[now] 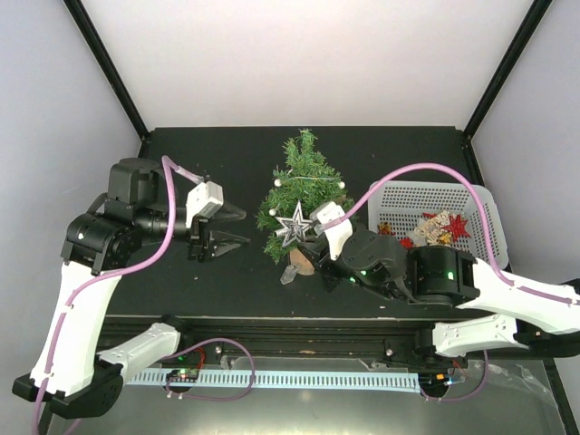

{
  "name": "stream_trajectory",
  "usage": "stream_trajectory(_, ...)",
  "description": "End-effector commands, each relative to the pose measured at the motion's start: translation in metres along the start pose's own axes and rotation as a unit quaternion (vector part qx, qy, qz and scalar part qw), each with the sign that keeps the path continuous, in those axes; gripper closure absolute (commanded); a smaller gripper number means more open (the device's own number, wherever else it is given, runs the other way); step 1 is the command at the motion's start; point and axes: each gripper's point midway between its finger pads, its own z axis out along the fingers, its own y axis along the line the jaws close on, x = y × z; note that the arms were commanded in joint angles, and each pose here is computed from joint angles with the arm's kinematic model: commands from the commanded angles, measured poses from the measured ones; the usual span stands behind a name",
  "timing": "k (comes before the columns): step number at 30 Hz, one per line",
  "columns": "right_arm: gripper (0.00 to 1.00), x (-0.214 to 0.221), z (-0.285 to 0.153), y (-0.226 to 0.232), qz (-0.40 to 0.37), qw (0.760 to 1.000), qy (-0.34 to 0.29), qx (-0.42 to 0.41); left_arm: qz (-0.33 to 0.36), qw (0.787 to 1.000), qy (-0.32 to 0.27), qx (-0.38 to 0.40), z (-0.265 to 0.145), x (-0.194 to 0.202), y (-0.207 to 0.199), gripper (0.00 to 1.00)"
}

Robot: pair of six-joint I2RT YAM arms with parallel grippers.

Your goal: Decorate the small christmas tree

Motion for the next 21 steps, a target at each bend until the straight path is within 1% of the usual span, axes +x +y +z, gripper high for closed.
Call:
stream_trajectory(1, 0.81, -0.002, -0.004, -0.001, 0.007, 1.0, -0.017, 0.017, -0.017, 1.0, -0.003, 0.0, -0.002, 0.006, -0.002, 0.34)
stream_trajectory(4, 0.81, 0.002, -0.003, 0.006, 0.003, 1.0, -0.013, 0.01, -0.025, 1.0, 0.0, -0.012, -0.002, 0.01, 0.002, 0.34)
stream_trajectory(10, 0.81, 0.017, 0.011, 0.023, -0.037, 0.999, 0.011, 0.016, -0.041, 0.998, 0.011, -0.037, -0.001, 0.018, 0.014, 0.34)
stream_trajectory(21, 0.81, 0.035, 0.022, 0.033, -0.06, 0.998, 0.032, 0.02, -0.071, 0.997, 0.03, -0.022, 0.006, 0.032, 0.017, 0.34)
